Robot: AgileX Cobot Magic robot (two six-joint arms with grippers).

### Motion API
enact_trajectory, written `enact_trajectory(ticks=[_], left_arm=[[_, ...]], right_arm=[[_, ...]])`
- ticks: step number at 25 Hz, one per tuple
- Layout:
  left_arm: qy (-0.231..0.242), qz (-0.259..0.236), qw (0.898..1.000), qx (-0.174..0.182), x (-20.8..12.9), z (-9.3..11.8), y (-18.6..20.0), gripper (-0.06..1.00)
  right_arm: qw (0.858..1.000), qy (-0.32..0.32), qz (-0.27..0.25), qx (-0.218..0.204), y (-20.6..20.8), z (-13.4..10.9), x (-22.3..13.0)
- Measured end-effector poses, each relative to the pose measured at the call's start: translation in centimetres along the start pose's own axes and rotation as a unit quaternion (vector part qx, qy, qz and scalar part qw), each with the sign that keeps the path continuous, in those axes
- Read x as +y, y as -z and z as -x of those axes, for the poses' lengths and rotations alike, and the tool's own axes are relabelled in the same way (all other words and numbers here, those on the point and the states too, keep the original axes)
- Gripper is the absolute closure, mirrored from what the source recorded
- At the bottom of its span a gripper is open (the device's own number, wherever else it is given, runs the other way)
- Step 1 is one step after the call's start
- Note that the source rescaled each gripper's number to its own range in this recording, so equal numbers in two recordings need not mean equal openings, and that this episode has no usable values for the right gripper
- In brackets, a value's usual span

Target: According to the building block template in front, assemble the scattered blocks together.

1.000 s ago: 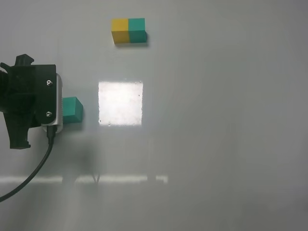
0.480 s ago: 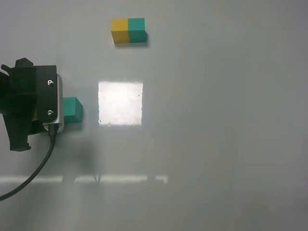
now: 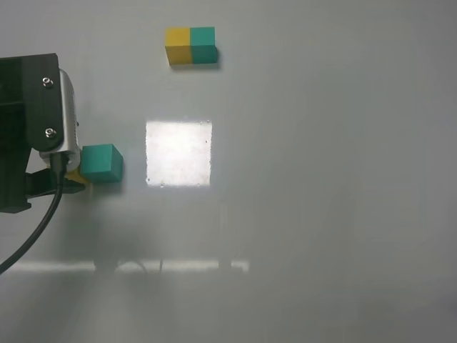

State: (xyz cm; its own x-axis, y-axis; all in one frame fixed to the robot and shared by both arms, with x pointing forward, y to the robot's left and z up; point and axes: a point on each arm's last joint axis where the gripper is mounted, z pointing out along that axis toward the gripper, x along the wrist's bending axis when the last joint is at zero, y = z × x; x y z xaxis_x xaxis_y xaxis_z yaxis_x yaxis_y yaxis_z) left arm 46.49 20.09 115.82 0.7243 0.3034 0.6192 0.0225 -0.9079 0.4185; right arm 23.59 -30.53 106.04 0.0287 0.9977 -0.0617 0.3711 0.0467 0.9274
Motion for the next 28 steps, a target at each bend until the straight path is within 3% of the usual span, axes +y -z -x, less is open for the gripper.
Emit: enact_trajectory(ticks=[10, 28], left_arm=[[-0.005, -0.015, 1.0, -0.019, 0.0, 0.1, -2.1, 0.23], [-0.006, -0.015, 1.0, -0.019, 0.2, -0.1, -3.5, 0.24]], right_arm=[[1.0, 0.0, 0.0, 0.0, 0.0, 0.0, 0.0], [1.0, 0.0, 0.0, 0.0, 0.0, 0.0, 0.0]])
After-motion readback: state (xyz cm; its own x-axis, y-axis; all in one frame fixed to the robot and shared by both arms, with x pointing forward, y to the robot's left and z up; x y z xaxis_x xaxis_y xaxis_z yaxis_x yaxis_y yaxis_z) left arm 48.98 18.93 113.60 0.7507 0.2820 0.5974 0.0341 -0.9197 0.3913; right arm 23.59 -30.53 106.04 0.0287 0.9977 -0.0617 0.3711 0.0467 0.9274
